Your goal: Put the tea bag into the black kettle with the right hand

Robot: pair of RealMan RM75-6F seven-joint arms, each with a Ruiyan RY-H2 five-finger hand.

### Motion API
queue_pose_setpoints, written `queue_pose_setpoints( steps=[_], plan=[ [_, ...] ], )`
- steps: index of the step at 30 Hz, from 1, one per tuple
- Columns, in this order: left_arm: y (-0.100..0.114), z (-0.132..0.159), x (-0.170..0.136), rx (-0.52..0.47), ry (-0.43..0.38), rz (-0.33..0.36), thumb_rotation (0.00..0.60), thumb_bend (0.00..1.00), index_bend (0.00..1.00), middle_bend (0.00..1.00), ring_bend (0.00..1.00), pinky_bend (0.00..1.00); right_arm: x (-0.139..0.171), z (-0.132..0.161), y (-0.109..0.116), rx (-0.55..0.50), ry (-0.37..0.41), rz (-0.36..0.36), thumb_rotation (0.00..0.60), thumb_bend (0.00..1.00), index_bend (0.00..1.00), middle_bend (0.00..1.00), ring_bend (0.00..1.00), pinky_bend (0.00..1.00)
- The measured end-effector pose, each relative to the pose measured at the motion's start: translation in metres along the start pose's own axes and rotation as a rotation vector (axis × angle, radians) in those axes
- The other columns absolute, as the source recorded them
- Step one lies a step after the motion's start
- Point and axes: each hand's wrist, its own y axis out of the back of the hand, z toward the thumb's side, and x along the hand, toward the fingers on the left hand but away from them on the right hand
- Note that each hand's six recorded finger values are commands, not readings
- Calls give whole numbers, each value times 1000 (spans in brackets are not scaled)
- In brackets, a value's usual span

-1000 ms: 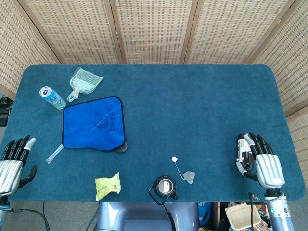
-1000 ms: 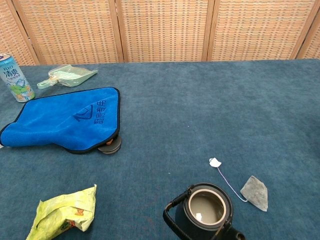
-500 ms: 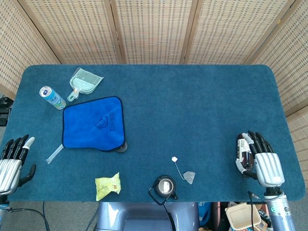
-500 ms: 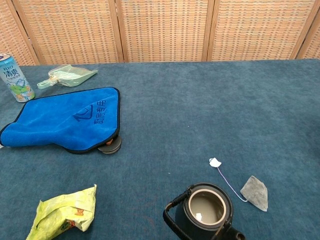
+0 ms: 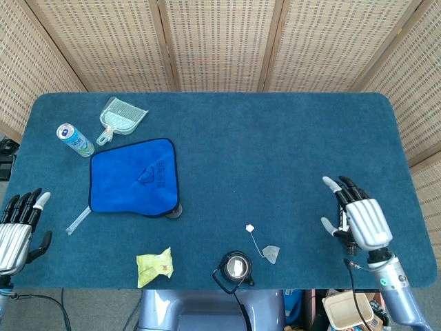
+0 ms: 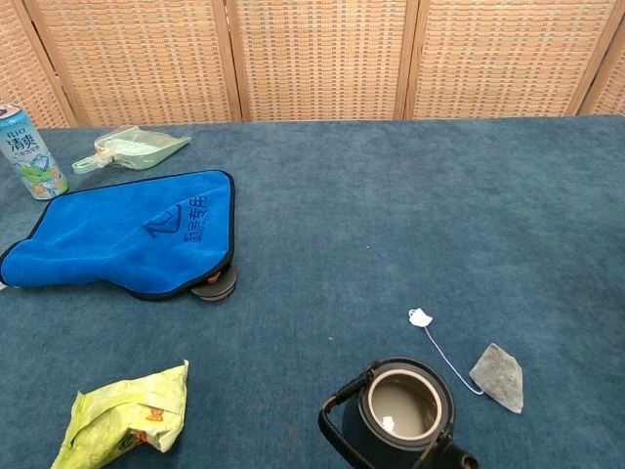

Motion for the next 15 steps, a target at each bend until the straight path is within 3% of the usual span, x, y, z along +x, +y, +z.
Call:
queue_pose_setpoints(
  steps=[6, 15],
  plan=[
    [4, -1, 4, 21, -1, 7, 600, 479, 29, 0, 0, 0, -22, 20, 0, -4, 90, 55, 520, 446, 113, 605, 489, 643],
    [13, 3, 16, 46, -20, 22, 600, 479, 29, 0, 0, 0, -59, 60, -10, 16, 242, 163, 526, 408, 195, 698, 617, 747]
  ],
)
